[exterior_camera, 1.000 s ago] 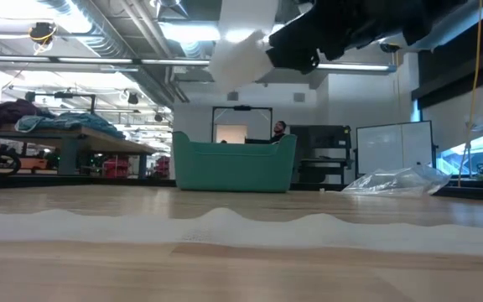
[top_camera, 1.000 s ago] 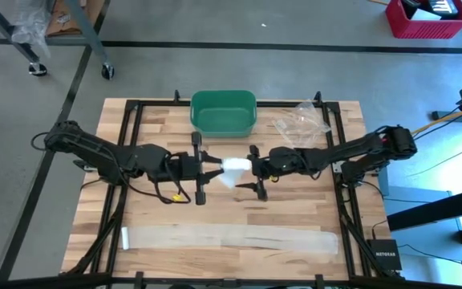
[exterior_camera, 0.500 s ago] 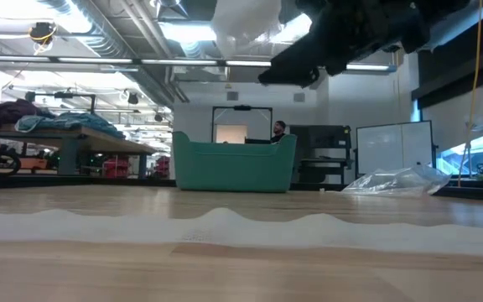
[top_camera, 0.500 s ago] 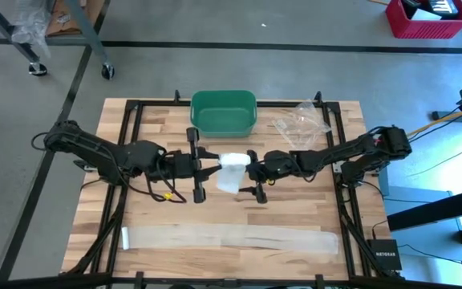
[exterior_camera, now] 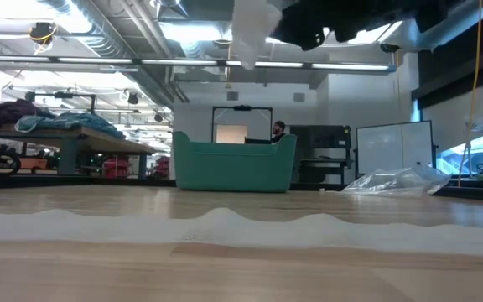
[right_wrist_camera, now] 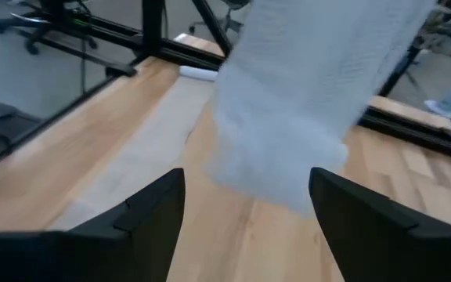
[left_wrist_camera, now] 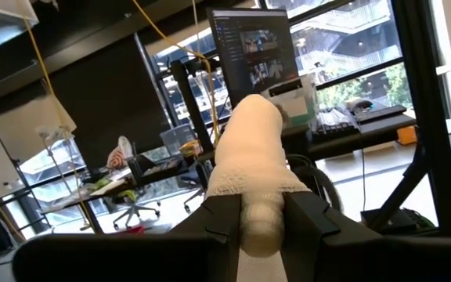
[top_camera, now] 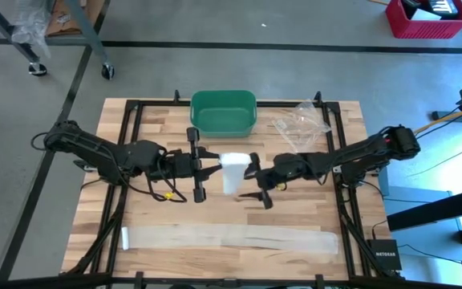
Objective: Roll bandage
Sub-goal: Roll the top white bandage
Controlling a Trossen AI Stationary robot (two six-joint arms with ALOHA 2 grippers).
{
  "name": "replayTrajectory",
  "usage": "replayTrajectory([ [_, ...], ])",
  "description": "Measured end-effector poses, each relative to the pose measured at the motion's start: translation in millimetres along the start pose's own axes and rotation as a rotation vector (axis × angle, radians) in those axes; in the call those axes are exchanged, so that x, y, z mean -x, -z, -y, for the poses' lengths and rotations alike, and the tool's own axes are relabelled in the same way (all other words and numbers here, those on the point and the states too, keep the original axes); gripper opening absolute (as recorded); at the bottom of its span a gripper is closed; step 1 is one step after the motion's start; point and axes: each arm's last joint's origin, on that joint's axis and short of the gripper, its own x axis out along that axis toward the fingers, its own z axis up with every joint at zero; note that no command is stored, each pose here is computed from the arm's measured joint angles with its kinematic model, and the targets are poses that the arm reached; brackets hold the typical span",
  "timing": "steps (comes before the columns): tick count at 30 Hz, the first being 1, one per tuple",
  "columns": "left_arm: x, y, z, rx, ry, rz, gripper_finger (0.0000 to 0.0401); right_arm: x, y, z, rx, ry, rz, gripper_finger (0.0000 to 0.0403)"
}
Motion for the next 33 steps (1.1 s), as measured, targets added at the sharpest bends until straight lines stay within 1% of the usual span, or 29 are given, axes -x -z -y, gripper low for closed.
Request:
replayTrajectory([
  [3, 0, -1, 0, 0.004, -0.003, 0.007, 0.0054, -6, 2, -3, 0.012, 0.03, 0.004, 0.0275],
  [5, 0, -1, 0, 0.005, -0.003, 0.008, 0.0054, -9, 4, -2, 0.015, 0.086, -0.003, 0.0275],
  [6, 0, -1, 0, 0.004, -0.003, 0.007, 0.0054, -9, 4, -1, 0.015, 0.096, -0.007, 0.0274],
  [9, 0, -1, 0, 0.002, -0.002, 0.007, 0.0054, -9, 3, -1, 0.016, 0.101, 0.002, 0.0252],
  [10, 0, -1, 0, 0.002, -0.002, 0.007, 0.0054, -9, 3, -2, 0.016, 0.098, 0.003, 0.0237],
  [12, 0, -1, 0, 0.002, -0.002, 0.007, 0.0054, -9, 2, -5, 0.021, 0.093, 0.003, 0.0194],
  [14, 0, -1, 0, 0.002, -0.002, 0.008, 0.0054, -9, 2, -7, 0.036, 0.096, -0.001, 0.014],
  [17, 0, -1, 0, 0.003, -0.002, 0.009, 0.0054, -9, 4, -7, 0.05, 0.1, -0.02, 0.0049],
  [18, 0, -1, 0, 0.003, -0.003, 0.011, 0.0054, -9, 5, -6, 0.057, 0.101, -0.026, 0.0025],
  [19, 0, -2, 0, 0.004, -0.005, 0.015, 0.0054, -9, 5, -6, 0.061, 0.1, -0.036, 0.0014],
  [21, 3, -6, -2, 0.001, -0.009, 0.038, 0.0054, -9, 10, -7, 0.042, 0.094, -0.079, 0.0018],
  [23, 9, -15, -5, 0.01, -0.021, 0.084, 0.0054, -8, 16, -9, 0.007, 0.104, -0.152, 0.0025],
  [26, 20, -29, -9, 0.003, -0.025, 0.147, 0.0054, -7, 22, -9, -0.051, 0.126, -0.214, 0.0018],
  [30, 25, -33, -8, -0.006, -0.012, 0.16, 0.0054, -7, 23, -9, -0.139, 0.138, -0.212, 0.0005],
  [33, 24, -28, -5, -0.004, 0.009, 0.116, 0.0054, -8, 20, -8, -0.188, 0.147, -0.185, 0.0015],
])
